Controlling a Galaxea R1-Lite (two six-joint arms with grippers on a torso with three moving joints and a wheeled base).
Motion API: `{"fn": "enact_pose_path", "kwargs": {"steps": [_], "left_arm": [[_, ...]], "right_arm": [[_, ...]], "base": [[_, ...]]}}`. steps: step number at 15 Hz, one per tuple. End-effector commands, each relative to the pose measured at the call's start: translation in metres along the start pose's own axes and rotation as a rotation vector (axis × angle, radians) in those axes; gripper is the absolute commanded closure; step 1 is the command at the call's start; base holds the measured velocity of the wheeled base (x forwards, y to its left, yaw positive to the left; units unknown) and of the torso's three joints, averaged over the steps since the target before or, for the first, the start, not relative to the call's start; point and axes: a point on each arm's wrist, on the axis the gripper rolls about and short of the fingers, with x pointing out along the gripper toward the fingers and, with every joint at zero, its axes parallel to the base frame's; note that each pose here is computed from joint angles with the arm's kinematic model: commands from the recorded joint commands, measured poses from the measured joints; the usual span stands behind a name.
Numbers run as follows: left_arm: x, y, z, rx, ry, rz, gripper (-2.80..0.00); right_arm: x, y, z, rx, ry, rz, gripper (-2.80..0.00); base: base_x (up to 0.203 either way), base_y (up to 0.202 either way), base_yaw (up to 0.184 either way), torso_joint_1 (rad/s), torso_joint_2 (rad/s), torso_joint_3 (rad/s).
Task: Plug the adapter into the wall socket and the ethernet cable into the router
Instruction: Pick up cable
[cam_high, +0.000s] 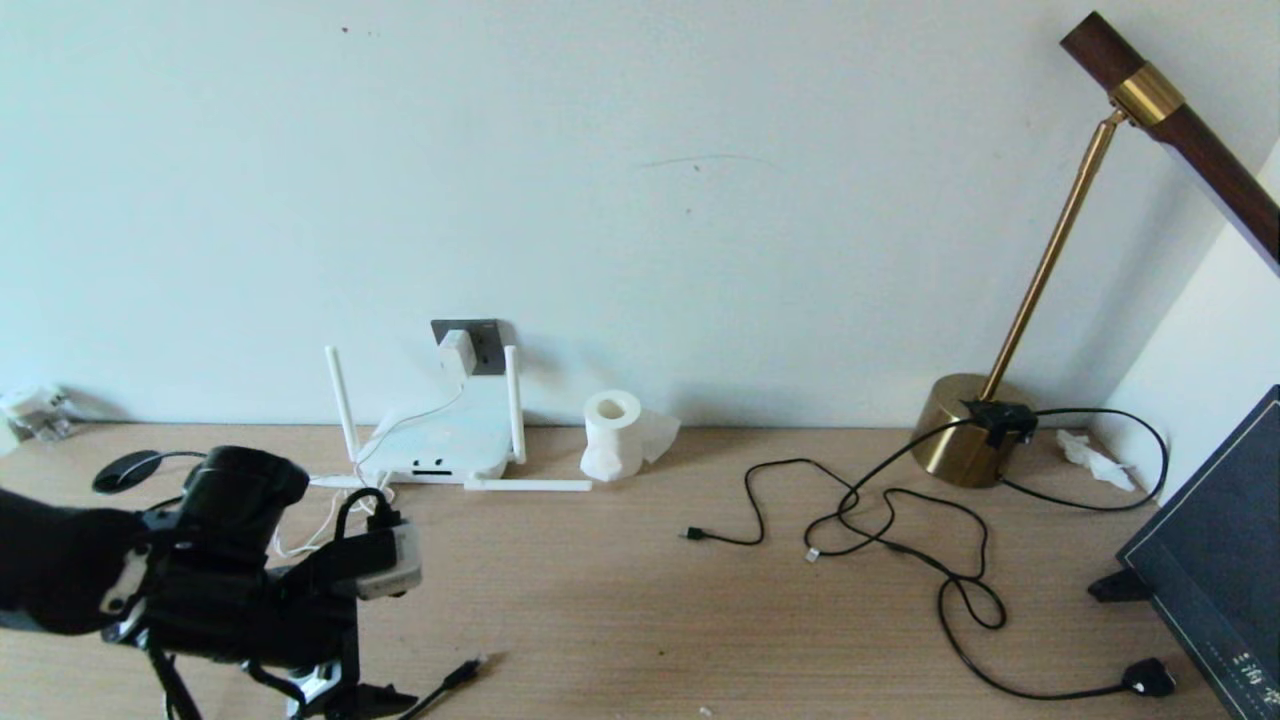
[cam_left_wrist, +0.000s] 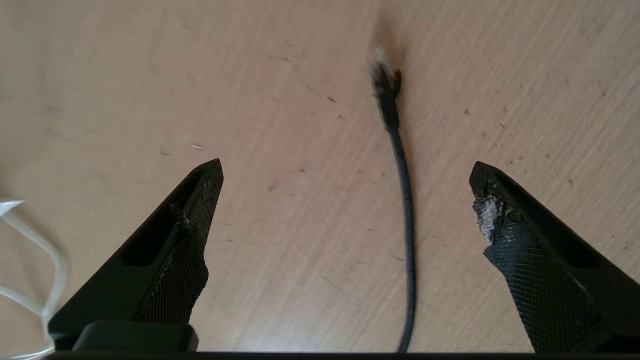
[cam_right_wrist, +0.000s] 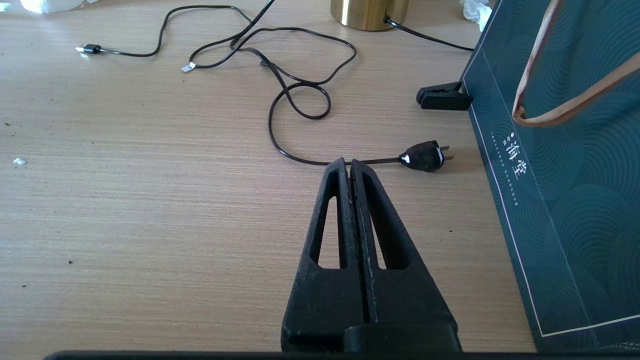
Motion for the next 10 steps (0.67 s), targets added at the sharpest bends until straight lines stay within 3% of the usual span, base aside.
{"fn": "enact_pose_path", "kwargs": {"steps": [1, 10], "left_arm": [[0.010, -0.002, -0.005, -0.008, 0.037, -0.030, -2.80], [0.042, -0.008, -0.017, 0.006, 0.038, -0.031, -2.80]], "right_arm": [[0.000, 0.000, 0.000, -0.001, 0.002, 0.000, 0.00], [0.000, 0.000, 0.000, -0.001, 0.002, 0.000, 0.00]], "base": [[0.000, 0.000, 0.000, 0.000, 0.00, 0.000], [0.000, 0.000, 0.000, 0.000, 0.00, 0.000]]}}
